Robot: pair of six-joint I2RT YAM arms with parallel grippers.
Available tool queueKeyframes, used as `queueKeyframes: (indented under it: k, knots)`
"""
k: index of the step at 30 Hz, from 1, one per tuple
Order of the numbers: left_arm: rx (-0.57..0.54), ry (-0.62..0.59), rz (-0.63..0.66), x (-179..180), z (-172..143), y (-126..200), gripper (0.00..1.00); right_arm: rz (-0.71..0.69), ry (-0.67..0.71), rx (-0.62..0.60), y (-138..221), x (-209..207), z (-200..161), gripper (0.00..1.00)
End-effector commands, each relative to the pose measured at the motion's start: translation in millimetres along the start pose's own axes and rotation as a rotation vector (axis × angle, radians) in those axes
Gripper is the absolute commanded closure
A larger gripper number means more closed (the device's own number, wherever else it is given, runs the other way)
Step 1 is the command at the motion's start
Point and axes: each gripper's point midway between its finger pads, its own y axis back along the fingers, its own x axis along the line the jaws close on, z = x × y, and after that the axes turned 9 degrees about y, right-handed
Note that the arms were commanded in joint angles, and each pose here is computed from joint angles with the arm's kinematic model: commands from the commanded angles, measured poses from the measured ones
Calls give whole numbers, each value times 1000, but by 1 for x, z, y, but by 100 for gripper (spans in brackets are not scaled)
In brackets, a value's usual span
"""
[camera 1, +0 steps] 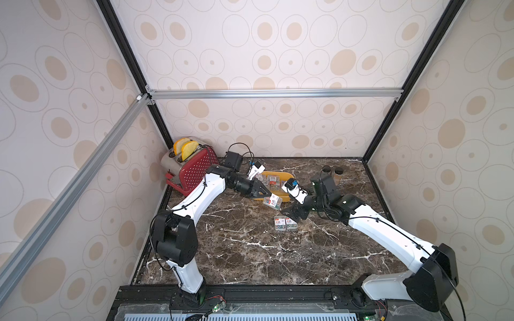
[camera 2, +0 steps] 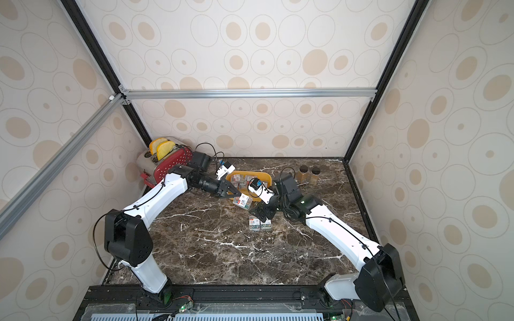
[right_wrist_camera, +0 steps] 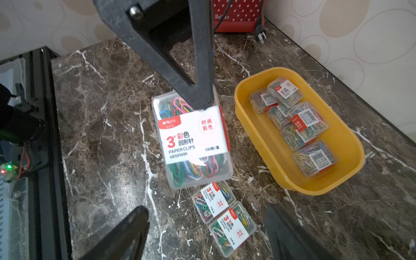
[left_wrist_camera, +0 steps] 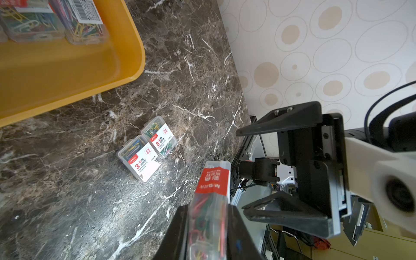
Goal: Take the paper clips out of the storage box
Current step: Place the boxed paper clips at the center of the board.
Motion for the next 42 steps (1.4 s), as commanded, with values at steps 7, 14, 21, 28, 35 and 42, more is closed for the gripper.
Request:
queueKeyframes:
  k: [7, 14, 21, 28, 35, 42]
  knots:
    - [60, -60, -18, -15, -8, -13, 100, 37, 81, 38, -18, 7, 2, 10]
    - [75, -62, -14, -15, -10, -19, 100, 60, 73, 22, -23, 11, 10, 14]
    - [78, -60, -14, -15, -8, -22, 100, 68, 67, 73, -32, 14, -1, 22]
    - [68, -60, -17, -16, -6, -23, 100, 59, 54, 100, -37, 11, -8, 48]
    - [53, -55, -21, -15, -6, -23, 93, 29, 32, 113, -35, 5, -4, 73]
    - [32, -54, -13, -15, 0, -24, 73, -9, -1, 121, -26, 0, -4, 86]
